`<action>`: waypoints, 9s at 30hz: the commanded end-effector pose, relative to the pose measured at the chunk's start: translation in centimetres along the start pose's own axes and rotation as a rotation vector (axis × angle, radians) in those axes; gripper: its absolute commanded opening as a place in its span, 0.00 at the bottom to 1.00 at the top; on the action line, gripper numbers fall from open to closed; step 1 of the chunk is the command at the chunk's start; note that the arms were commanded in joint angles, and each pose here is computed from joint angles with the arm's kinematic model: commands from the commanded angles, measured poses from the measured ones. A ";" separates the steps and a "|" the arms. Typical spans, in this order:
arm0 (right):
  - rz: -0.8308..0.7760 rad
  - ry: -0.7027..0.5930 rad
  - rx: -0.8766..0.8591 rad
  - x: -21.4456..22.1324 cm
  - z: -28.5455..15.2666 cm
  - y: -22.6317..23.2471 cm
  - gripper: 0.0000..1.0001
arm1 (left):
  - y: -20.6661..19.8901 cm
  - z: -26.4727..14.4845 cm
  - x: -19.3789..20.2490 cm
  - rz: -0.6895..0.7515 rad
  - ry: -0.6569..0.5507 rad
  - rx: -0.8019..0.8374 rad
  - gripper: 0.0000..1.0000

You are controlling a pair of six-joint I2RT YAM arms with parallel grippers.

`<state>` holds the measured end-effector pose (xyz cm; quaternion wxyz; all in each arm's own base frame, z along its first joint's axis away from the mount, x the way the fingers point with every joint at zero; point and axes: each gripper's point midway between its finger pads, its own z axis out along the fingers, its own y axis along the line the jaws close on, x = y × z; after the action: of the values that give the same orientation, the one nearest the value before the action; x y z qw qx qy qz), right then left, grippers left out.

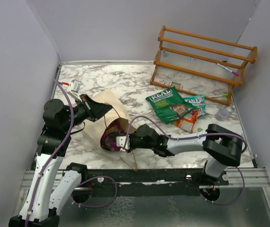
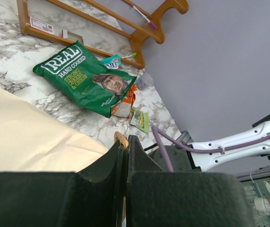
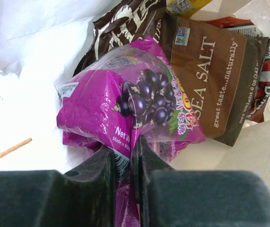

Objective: Take the snacks out of the paper bag

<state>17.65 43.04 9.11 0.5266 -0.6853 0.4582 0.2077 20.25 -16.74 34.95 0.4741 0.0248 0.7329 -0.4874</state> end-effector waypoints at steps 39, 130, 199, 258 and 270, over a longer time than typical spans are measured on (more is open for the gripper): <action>0.757 -0.007 1.086 -2.4 -27.4 -12.9 0.01 | 2.5 -0.8 -1.3 0.047 -0.052 -0.183 0.00; 0.030 -0.230 0.145 -7.7 0.5 2.1 0.68 | 1.8 -1.2 -0.4 0.009 -0.045 -0.145 0.00; 0.361 -0.337 -0.007 -12.3 -5.9 0.4 0.01 | 2.0 -2.5 -1.0 0.010 -0.092 -0.213 0.00; 0.888 0.028 1.019 10.2 -24.8 -13.6 0.01 | 1.2 -3.2 -1.0 0.036 -0.085 -0.205 0.00; 0.880 -0.010 1.016 5.5 -28.1 -14.9 1.00 | 1.4 -2.5 -1.2 0.029 -0.083 -0.198 0.00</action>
<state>28.57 14.92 19.18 0.6415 -0.1049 0.7502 0.1213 20.10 -13.38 33.88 0.4992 -0.0459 0.7685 -0.3976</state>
